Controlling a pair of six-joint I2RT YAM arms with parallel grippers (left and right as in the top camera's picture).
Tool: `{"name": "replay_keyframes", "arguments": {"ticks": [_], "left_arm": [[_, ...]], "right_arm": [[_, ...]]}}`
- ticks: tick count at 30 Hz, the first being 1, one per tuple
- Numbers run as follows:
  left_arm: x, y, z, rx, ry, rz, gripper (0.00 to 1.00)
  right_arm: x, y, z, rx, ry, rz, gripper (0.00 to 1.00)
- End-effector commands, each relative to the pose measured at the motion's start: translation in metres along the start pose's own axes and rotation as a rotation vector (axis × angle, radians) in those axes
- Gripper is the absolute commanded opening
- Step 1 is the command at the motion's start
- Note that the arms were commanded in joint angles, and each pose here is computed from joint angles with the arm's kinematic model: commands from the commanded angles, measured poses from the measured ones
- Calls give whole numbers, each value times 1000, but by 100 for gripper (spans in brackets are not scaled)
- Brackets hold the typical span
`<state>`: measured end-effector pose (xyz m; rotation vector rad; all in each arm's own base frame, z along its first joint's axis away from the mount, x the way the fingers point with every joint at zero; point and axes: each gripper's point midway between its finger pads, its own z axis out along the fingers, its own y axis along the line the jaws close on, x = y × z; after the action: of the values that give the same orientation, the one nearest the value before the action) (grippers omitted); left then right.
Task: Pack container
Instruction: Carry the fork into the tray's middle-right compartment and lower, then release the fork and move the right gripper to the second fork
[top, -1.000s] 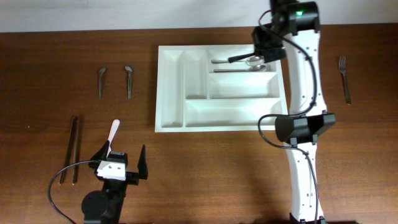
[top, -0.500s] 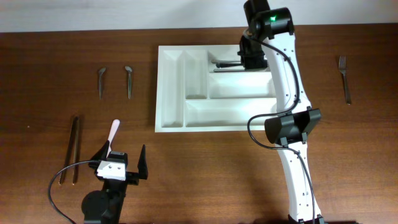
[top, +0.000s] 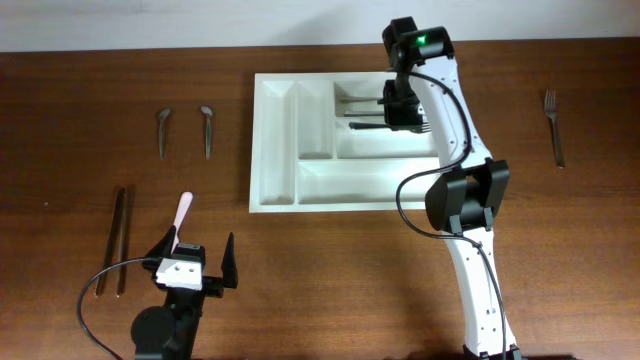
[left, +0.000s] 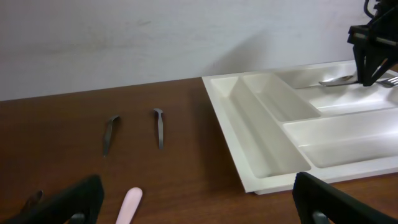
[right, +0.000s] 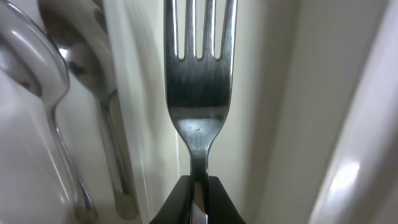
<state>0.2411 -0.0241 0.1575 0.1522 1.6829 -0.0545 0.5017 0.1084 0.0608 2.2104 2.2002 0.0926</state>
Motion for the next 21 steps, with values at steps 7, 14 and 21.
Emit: {"name": "replay_keyframes", "arguments": {"ticks": [7, 14, 21], "left_arm": [[1, 3, 0, -15, -2, 15, 99], [1, 3, 0, -15, -2, 15, 99], [1, 3, 0, -15, -2, 15, 99]], "right_arm": [[-17, 6, 5, -8, -28, 24, 17], [-39, 11, 4, -18, -59, -103, 26], [-102, 35, -15, -44, -289, -551, 51]]}}
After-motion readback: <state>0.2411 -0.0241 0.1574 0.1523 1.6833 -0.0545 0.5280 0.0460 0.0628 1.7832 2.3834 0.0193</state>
